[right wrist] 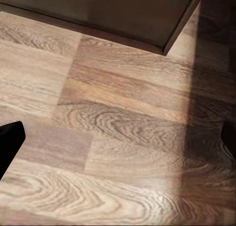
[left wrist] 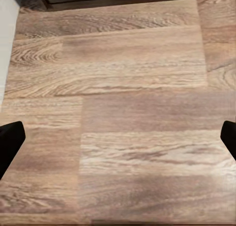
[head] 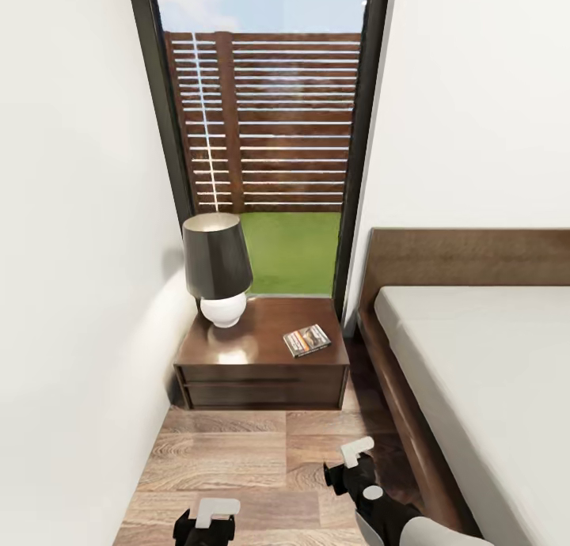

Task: In the bedroom, move the book from the bed onto either nightstand, and place the two sandals side by side next to the bed.

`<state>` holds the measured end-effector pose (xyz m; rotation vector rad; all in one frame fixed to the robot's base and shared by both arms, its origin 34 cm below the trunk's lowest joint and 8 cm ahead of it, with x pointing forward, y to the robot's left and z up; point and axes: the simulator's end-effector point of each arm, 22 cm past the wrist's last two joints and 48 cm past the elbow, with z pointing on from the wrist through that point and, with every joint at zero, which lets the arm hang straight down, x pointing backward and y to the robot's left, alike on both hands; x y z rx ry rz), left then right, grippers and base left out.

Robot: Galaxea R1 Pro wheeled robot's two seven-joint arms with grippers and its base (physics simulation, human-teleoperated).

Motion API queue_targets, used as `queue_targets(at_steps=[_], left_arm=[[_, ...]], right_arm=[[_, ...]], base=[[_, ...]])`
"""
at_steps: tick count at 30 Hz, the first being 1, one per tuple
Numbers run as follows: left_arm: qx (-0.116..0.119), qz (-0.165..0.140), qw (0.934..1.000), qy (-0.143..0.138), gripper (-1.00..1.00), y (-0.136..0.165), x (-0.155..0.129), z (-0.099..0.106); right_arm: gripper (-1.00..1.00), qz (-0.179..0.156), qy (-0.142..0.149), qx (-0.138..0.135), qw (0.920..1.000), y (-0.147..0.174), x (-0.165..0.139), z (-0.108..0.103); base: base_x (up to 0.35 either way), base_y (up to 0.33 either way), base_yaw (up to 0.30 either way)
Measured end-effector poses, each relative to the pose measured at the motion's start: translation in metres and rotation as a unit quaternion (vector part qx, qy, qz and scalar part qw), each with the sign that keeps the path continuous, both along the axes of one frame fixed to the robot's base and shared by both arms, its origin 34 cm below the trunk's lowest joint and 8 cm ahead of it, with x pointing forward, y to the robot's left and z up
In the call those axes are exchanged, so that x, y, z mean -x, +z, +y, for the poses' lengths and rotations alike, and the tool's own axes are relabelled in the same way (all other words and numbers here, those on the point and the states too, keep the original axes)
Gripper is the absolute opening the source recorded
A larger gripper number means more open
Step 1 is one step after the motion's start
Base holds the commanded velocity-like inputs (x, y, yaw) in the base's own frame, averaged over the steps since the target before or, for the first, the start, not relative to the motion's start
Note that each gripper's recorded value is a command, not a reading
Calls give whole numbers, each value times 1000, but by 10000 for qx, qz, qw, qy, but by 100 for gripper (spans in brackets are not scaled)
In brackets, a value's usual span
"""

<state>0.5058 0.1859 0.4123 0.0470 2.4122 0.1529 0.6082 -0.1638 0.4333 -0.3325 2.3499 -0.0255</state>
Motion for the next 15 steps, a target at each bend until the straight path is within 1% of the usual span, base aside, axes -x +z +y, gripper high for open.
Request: queue_targets(at_steps=[3, 4, 7, 9, 10, 12, 14, 15], left_arm=[[54, -2, 10000, -20, 100, 2, 1, -4], [152, -51, 9999, -55, 100, 3, 0, -7], [206, -49, 9998, 9, 100, 7, 0, -4], [220, -22, 9997, 105, 100, 9, -1, 1], [178, 22, 9996, 206, 100, 8, -2, 11], [127, 72, 9995, 281, 100, 9, -4, 19], [93, 185, 9987, 472, 100, 8, -3, 33], [96, 197, 9985, 498, 100, 9, -3, 35]], right_arm=[[100, 78, -37, -24, 10000, 0, 7, -2], [100, 178, -149, -105, 9997, -6, 19, -4], [100, 262, -247, -212, 9991, -6, 29, -4], [100, 311, -300, -263, 9987, -5, 34, -4], [100, 375, -339, -296, 9983, -8, 42, -4], [100, 409, -354, -310, 9981, -7, 47, -3], [100, 512, -375, -323, 9975, -11, 62, -3], [100, 530, -377, -323, 9974, -10, 64, -3]], base=[[0, 0, 0], [0, 0, 0], [0, 0, 0], [0, 0, 0], [0, 0, 0], [0, 0, 0], [0, 0, 0], [0, 0, 0]])
